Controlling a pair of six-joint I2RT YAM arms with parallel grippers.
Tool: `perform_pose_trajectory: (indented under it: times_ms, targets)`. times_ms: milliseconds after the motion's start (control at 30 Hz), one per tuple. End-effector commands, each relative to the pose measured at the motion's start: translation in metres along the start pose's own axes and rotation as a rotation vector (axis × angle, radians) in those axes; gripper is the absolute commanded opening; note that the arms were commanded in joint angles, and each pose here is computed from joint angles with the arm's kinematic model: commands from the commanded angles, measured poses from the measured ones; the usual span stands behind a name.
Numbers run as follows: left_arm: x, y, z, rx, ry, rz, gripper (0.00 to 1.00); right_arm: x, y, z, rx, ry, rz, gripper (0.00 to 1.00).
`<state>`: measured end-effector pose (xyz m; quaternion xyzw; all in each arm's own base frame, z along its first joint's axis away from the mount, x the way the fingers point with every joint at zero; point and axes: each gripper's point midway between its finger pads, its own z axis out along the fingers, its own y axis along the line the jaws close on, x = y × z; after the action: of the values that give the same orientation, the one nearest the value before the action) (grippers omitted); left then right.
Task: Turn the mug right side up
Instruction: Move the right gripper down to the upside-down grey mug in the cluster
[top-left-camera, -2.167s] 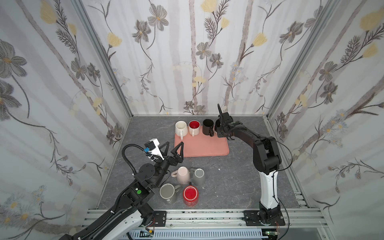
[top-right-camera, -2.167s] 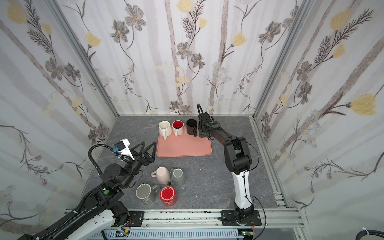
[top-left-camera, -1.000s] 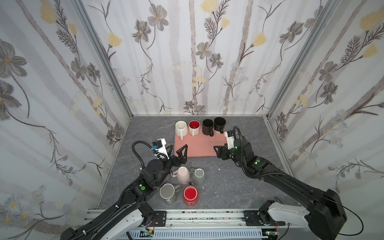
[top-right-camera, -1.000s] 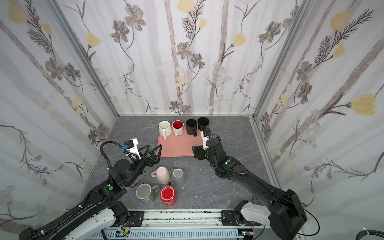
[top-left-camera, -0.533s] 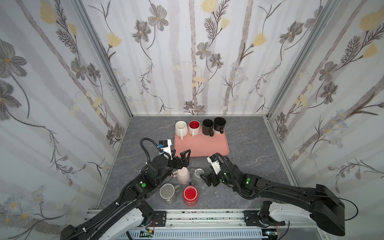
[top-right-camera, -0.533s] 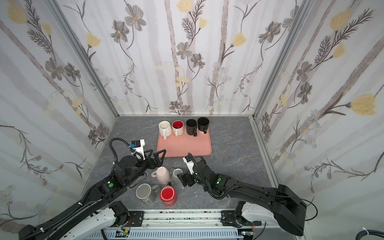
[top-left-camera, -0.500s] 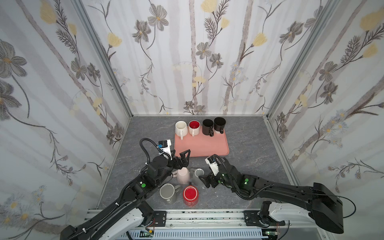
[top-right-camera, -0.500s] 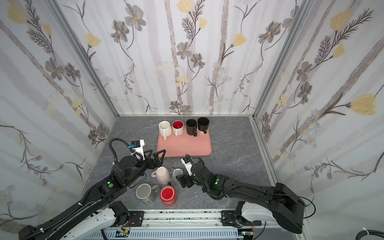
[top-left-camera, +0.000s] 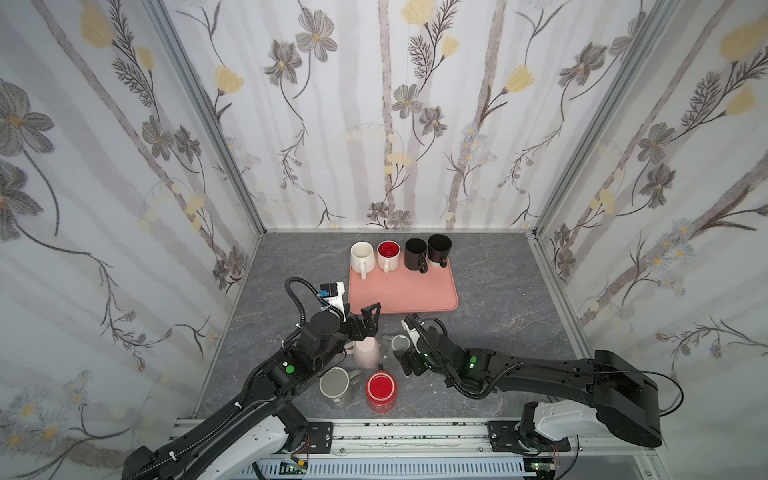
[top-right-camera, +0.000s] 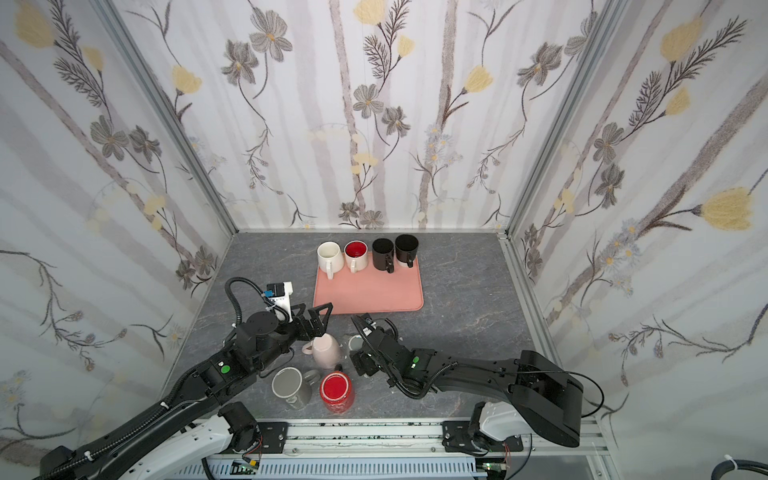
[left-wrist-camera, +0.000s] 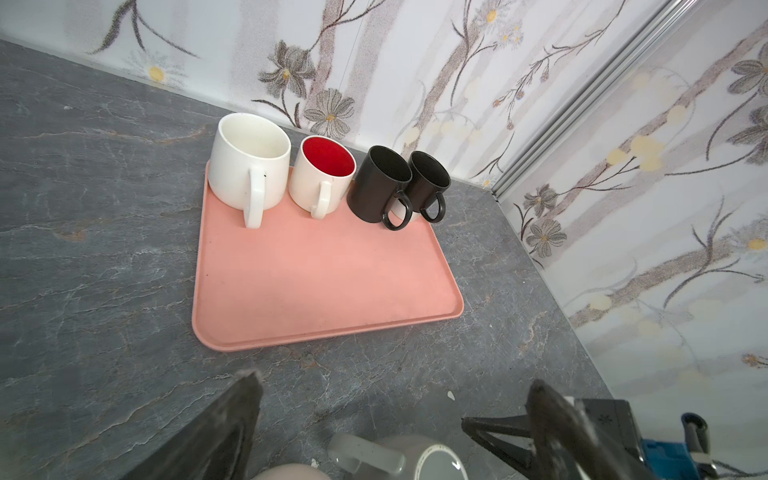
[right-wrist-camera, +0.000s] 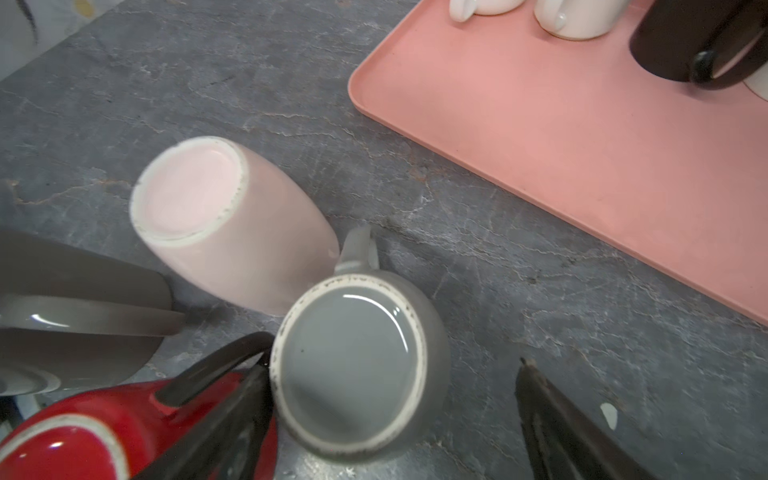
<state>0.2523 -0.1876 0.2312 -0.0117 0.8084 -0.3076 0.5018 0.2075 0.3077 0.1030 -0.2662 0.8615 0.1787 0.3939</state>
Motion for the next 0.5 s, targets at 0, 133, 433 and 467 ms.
perform_pose_trajectory:
  times_ms: [0, 133, 433, 467]
  targets:
    - [0.003, -0.004, 0.002, 0.018, 0.024, 0.02, 1.0, 0.007, -0.031, -0.004, 0.115, 0.004, 0.062, 0.89]
    - [0.016, -0.008, 0.009, 0.033, 0.085, 0.037, 0.96, 0.012, -0.059, -0.011, 0.172, -0.003, 0.132, 0.89]
    - [0.056, -0.012, 0.04, 0.015, 0.275, 0.094, 0.82, 0.001, -0.096, -0.039, 0.176, -0.096, 0.273, 0.9]
    - [0.06, -0.01, 0.045, -0.001, 0.292, 0.094, 0.78, -0.003, -0.096, -0.042, 0.169, -0.116, 0.277, 0.89]
